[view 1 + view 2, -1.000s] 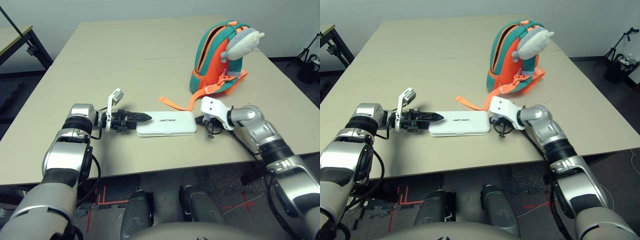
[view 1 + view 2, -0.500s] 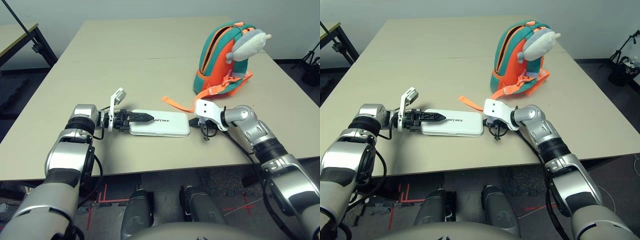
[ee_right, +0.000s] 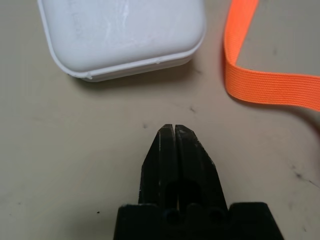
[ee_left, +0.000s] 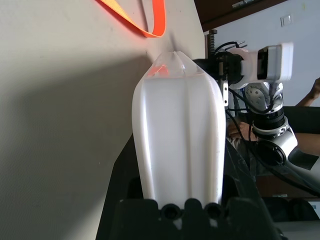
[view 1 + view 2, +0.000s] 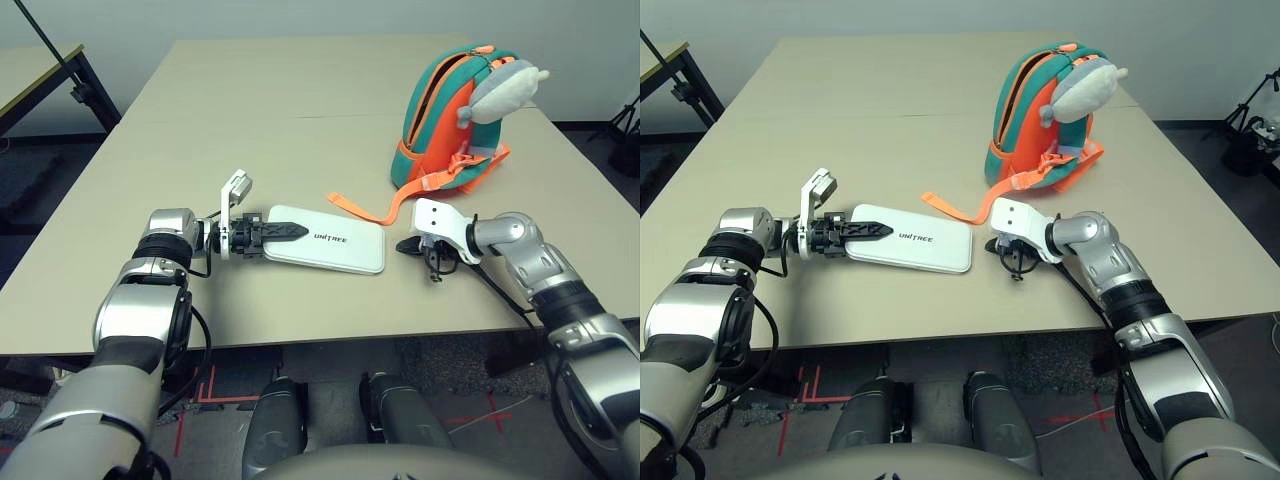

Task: Put the pencil case into the backpack and zip it.

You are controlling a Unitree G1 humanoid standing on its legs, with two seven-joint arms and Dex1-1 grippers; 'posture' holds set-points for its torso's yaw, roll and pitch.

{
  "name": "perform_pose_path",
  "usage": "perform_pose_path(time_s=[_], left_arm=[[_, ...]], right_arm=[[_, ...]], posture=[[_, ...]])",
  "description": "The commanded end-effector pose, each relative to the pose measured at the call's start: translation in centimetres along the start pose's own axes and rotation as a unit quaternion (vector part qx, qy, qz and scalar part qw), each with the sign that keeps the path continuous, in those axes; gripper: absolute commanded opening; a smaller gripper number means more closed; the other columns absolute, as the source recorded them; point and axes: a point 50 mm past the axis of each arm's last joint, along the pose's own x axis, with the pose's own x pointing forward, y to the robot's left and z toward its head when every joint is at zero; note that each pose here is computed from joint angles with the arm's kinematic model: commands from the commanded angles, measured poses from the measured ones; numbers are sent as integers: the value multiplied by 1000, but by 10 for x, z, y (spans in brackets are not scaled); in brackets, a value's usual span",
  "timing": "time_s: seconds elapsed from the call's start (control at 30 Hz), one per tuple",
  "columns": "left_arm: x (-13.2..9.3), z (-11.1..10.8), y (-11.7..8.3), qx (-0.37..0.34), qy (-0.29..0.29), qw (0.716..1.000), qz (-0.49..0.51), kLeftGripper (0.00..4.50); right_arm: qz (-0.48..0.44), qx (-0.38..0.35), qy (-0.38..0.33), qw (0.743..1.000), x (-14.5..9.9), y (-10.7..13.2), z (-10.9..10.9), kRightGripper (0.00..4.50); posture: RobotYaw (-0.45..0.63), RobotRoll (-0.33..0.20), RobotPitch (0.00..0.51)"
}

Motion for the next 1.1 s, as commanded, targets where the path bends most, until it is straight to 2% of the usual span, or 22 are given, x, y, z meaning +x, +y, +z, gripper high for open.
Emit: perform_pose_path(time_s=[0.03,0.3,0.4,0.53,0.77,0.87,1.1], left_arm=[[-13,18,-10,38,-34,998,20,1353],[-23,43,-37,93,-86,992,-21,1328],[-25,46,-43,104,-96,989,-30,1328],[-26,48,-50,116,-104,987,-43,1328],[-30,50,-55,124,-120,984,-45,1328],[-32,50,-56,126,-124,983,-45,1328],[-38,47,-58,130,-132,982,-42,1327]], right_arm=[[-71,43,-34,996,-24,-12,2,1380],[-206,155,-90,962,-78,-33,-1,4455],[-244,186,-96,947,-92,-39,-3,4500],[-329,232,-102,910,-109,-55,-10,4500],[-413,283,-131,856,-110,-81,-13,4500],[-420,291,-137,849,-101,-90,-12,4500],[-397,307,-151,852,-73,-102,-9,4500]], posture=[[-196,0,54],[-196,0,52],[-195,0,50],[-190,0,46],[-176,0,36],[-166,0,29],[-131,0,21]])
